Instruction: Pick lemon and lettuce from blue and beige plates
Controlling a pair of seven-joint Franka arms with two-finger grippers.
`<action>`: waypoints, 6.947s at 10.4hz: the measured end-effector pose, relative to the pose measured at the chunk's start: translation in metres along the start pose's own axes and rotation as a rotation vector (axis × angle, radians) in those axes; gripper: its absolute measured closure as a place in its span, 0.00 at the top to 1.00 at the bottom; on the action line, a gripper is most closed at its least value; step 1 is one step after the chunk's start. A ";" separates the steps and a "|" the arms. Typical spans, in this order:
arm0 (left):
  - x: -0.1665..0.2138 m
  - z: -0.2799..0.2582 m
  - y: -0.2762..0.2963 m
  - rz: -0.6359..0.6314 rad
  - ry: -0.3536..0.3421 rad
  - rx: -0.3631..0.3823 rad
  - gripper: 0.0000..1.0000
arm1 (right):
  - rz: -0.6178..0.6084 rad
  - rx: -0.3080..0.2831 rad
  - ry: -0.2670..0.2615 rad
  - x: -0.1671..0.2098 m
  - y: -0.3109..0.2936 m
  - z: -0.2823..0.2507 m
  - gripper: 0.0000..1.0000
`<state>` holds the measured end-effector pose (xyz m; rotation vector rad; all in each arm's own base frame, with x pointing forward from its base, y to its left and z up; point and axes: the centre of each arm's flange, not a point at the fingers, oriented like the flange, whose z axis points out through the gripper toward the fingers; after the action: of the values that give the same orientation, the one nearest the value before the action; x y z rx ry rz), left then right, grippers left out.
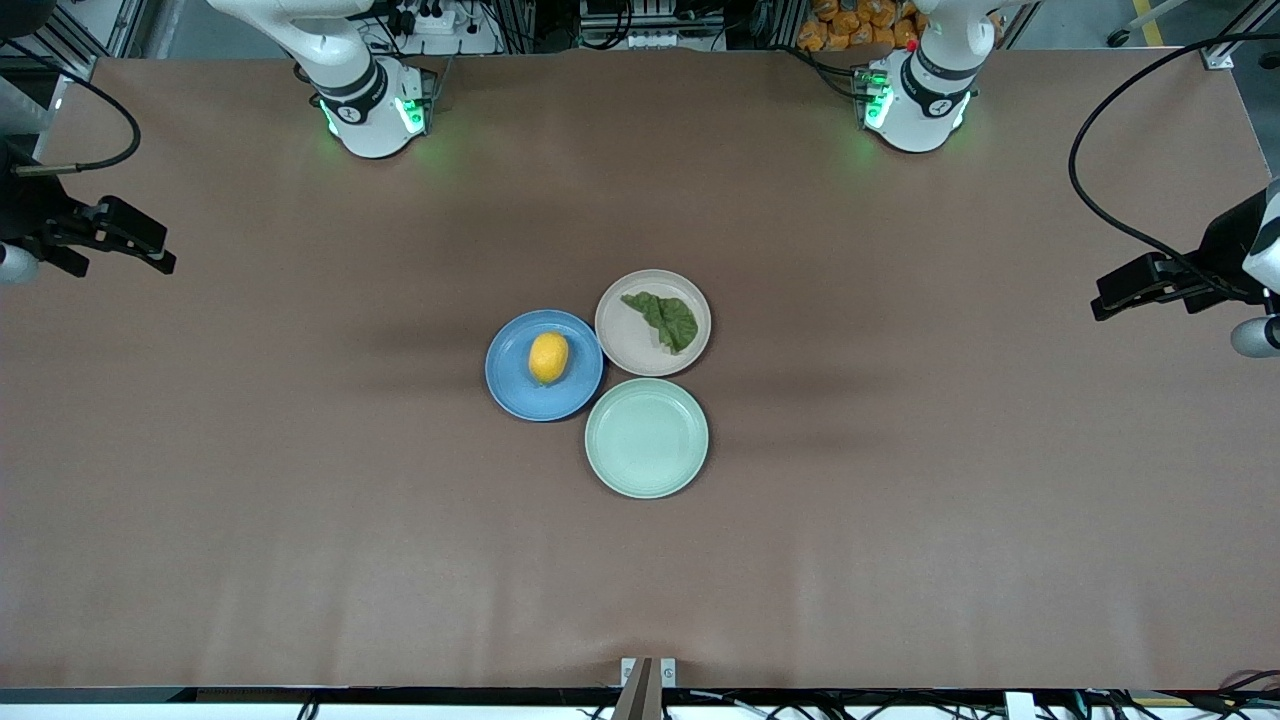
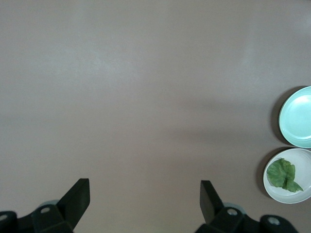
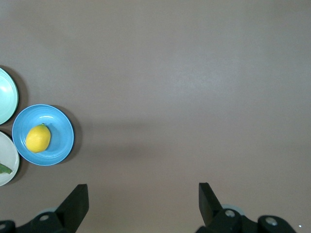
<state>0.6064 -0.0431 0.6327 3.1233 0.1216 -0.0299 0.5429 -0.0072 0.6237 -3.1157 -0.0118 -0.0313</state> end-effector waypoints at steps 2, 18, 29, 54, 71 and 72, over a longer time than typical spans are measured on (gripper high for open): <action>0.000 0.000 0.000 0.000 0.000 0.000 1.00 | 0.000 0.000 0.000 0.000 0.000 0.000 1.00; -0.071 0.159 0.247 0.160 -0.207 -0.031 1.00 | 0.174 -0.028 -0.043 0.050 -0.207 0.228 1.00; -0.149 0.366 0.386 0.007 -0.264 -0.119 1.00 | 0.324 -0.013 -0.042 -0.007 -0.347 0.414 1.00; -0.174 0.448 0.416 -0.036 -0.213 -0.084 0.02 | -0.036 -0.003 0.019 0.079 0.002 0.402 0.62; 0.037 0.365 0.035 -0.233 -0.287 0.002 0.02 | -0.039 -0.125 0.041 0.085 -0.004 0.182 1.00; 0.037 0.371 0.038 -0.228 -0.290 -0.001 0.02 | -0.044 -0.132 0.046 0.082 -0.010 0.159 1.00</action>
<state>0.6389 -0.0841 0.2620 3.0429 0.4693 -0.4804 0.6284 0.0079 0.4669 -3.2453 -0.0800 -0.1084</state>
